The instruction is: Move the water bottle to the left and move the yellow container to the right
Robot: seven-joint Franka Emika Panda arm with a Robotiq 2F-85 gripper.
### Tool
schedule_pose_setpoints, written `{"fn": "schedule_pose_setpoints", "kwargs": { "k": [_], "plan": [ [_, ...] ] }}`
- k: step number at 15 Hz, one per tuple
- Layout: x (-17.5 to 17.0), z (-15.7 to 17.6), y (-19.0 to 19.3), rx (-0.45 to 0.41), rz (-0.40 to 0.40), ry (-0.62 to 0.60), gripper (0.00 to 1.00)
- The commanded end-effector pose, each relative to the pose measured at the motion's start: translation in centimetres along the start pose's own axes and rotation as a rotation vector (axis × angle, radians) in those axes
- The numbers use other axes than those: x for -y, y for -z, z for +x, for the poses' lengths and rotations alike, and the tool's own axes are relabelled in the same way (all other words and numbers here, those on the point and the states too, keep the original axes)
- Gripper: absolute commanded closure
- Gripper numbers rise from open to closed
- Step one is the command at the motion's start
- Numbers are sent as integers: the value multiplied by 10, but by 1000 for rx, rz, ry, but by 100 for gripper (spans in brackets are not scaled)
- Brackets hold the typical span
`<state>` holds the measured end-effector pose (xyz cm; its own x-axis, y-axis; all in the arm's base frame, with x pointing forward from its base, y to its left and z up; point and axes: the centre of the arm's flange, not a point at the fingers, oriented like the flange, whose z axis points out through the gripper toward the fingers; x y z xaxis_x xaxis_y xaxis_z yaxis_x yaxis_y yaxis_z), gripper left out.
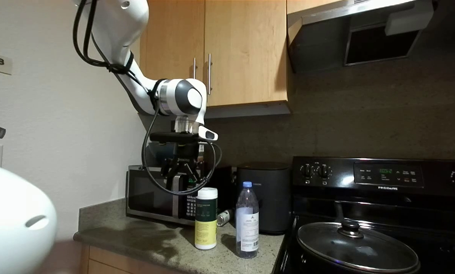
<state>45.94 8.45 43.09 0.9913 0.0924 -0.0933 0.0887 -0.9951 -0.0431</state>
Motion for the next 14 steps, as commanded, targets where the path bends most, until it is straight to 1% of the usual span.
{"fn": "schedule_pose_setpoints", "kwargs": {
  "k": [1, 2, 5, 9, 10, 11, 12, 13, 14],
  "plan": [
    [2, 12, -1, -25, 31, -10, 0],
    [4, 24, -3, -40, 50, -10, 0],
    [9, 67, -2, -130, 77, -28, 0],
    [16, 111, -2, -237, 95, -24, 0],
    [17, 118, -3, -255, 92, -22, 0],
    [19, 123, -4, -255, 71, -18, 0],
    [21, 126, -5, -250, 65, -4, 0],
    [14, 112, -5, -238, 72, -12, 0],
    [16, 117, -7, -237, 73, -8, 0]
  ]
}}
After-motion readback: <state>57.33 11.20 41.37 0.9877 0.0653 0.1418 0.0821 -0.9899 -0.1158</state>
